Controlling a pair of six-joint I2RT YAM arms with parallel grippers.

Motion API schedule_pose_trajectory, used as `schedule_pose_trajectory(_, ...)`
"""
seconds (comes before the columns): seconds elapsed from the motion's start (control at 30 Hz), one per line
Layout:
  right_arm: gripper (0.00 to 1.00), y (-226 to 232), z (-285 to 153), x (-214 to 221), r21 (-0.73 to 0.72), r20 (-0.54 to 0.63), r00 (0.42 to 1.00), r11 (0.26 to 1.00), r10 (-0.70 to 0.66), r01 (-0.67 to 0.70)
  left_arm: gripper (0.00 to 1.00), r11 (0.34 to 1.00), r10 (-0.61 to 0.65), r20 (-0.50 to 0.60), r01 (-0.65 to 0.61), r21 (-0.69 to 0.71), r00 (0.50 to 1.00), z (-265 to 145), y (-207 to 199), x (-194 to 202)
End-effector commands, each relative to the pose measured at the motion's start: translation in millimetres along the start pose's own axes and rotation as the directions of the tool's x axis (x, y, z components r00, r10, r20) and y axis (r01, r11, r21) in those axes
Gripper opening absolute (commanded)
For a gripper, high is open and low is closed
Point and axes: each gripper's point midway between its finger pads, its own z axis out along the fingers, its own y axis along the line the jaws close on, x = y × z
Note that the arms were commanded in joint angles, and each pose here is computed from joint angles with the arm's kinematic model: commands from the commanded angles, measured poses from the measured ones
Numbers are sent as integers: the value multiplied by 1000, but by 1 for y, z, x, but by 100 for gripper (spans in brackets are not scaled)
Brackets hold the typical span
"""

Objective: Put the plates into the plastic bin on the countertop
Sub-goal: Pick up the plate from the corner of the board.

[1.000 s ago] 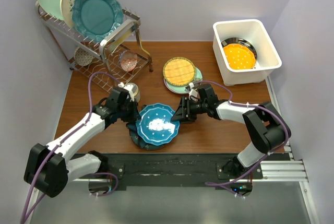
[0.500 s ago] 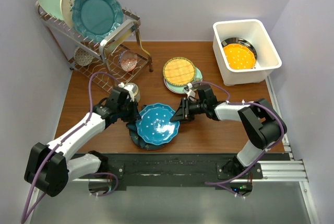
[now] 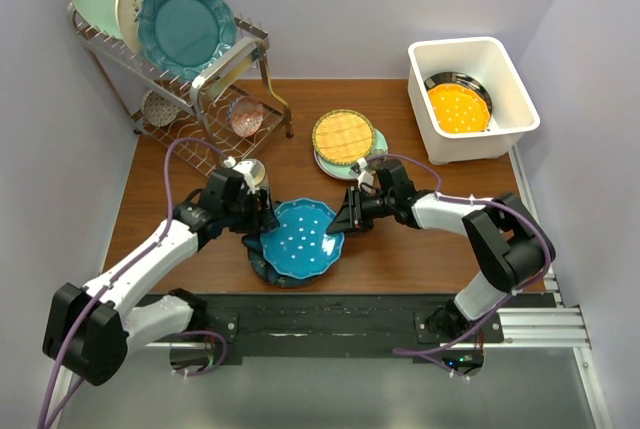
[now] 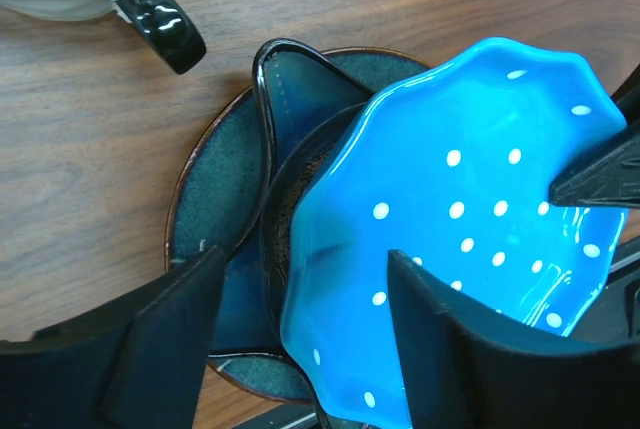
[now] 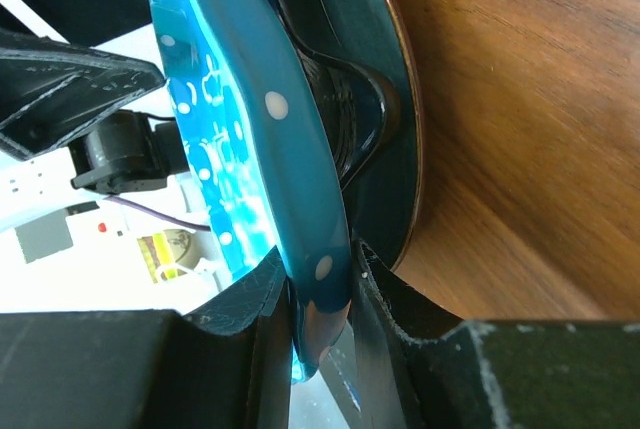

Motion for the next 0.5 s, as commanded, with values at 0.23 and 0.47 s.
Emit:
schedule_pose_trajectory(0.23,6,38,-18,-13,-35,28,994,993,-109,110,80,1000,20,116,-18,-15,993,-22,-6,-29)
schedule_pose_trajectory(0.47,5,54,-27,-16,-40,42,989,989,-143,145,80,1000,21,131,-19,-15,991,-24,-7,-32)
